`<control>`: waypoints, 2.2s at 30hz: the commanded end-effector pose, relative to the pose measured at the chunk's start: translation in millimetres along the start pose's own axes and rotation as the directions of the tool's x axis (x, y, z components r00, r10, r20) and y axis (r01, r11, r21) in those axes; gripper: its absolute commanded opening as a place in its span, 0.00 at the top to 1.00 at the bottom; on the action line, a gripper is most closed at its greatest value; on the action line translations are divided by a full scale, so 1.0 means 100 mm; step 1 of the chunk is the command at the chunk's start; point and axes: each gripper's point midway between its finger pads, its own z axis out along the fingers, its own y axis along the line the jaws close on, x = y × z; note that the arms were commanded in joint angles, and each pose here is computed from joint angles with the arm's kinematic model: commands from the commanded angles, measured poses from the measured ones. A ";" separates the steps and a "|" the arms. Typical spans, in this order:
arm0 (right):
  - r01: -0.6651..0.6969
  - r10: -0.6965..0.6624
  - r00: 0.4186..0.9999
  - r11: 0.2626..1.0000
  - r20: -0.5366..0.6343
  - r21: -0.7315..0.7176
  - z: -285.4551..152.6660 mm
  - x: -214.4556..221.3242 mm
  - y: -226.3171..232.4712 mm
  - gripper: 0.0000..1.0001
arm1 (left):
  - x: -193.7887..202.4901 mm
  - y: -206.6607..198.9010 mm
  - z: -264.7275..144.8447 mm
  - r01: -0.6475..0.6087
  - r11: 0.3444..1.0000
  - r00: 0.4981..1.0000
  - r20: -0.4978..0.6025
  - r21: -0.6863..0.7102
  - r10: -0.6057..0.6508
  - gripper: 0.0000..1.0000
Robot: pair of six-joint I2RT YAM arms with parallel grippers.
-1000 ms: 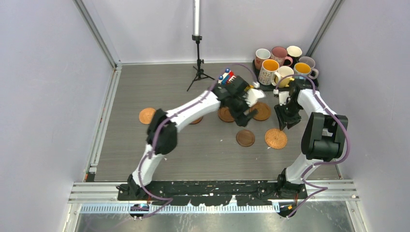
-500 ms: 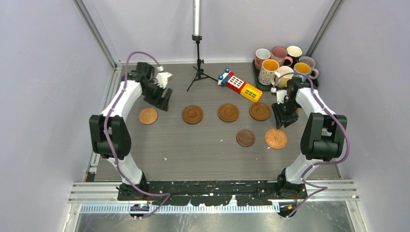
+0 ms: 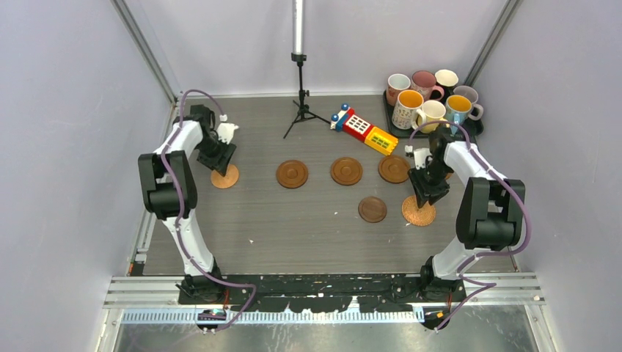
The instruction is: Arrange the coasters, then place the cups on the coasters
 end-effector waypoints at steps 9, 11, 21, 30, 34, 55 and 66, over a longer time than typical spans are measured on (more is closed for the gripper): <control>0.034 -0.034 0.999 0.999 -0.004 0.030 -0.01 0.13 0.00 0.55 | 0.16 -0.05 0.32 -0.115 0.993 0.992 -0.055 0.004 0.115 0.54; 0.034 -0.034 0.999 0.999 -0.002 0.036 -0.02 0.12 -0.01 0.55 | 0.30 -0.16 0.35 -0.144 0.989 0.986 -0.077 0.028 0.145 0.54; 0.051 -0.052 0.999 0.997 0.005 0.052 -0.05 0.11 -0.05 0.57 | 0.79 -0.80 0.14 -0.243 0.962 0.961 -0.108 0.122 0.256 0.56; 0.046 -0.047 0.999 0.998 0.020 0.046 -0.05 0.05 -0.05 0.57 | 0.61 -2.03 0.09 -0.431 0.887 0.897 -0.029 0.165 0.442 0.56; 0.045 -0.045 0.999 0.998 0.018 0.048 -0.05 0.05 -0.05 0.57 | 0.30 -2.51 0.22 -0.450 0.877 0.890 0.002 0.171 0.456 0.56; 0.050 -0.053 0.998 0.996 0.043 0.076 -0.20 0.12 -0.04 0.59 | -0.50 -3.86 0.55 -0.626 0.761 0.779 0.098 0.172 0.619 0.57; 0.040 -0.044 0.997 0.997 0.056 0.069 -0.22 0.03 -0.05 0.59 | -0.31 -4.05 0.43 -0.638 0.730 0.767 0.116 0.247 0.631 0.57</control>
